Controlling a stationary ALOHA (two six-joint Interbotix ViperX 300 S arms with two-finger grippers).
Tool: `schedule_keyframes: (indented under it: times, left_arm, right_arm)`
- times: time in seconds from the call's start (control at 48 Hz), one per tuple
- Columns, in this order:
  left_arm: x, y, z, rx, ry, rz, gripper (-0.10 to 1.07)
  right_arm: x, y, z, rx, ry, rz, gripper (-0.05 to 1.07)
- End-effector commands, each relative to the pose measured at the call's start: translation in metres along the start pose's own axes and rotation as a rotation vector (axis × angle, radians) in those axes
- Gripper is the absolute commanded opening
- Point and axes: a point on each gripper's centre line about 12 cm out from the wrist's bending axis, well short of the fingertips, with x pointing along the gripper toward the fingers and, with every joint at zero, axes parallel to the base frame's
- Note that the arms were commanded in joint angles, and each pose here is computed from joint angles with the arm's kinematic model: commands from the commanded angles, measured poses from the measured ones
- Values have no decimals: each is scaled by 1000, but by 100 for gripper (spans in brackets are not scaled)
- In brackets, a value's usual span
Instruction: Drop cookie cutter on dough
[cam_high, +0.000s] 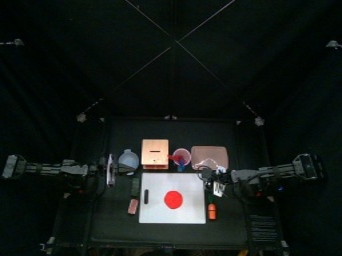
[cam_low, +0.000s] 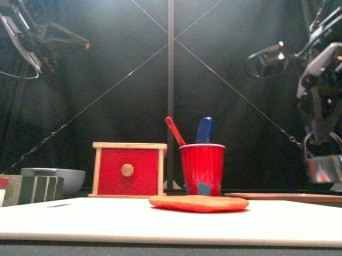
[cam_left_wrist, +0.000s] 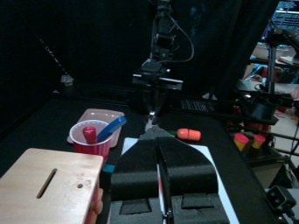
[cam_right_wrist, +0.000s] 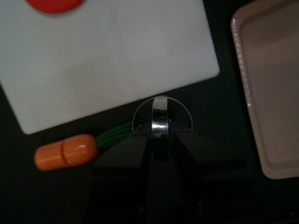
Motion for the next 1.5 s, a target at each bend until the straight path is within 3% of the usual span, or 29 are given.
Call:
schedule_keyframes:
  times: [0.0, 0.479, 0.75, 1.125, 1.479]
  left_arm:
    - [2, 1, 6, 1, -17, 4, 8]
    - [1, 3, 0, 8, 1, 16, 8]
    - [-2, 5, -11, 4, 31, 24, 8]
    - [-2, 5, -14, 5, 39, 20, 8]
    - [-4, 5, -19, -2, 52, 22, 8]
  right_arm:
    - [-10, 12, 20, -14, -47, 27, 60]
    - [48, 62, 82, -86, -13, 42, 60]
    - [74, 82, 117, -110, -19, 38, 60]
    - [90, 86, 135, -122, -26, 15, 60]
    - [96, 89, 131, -126, 6, 9, 60]
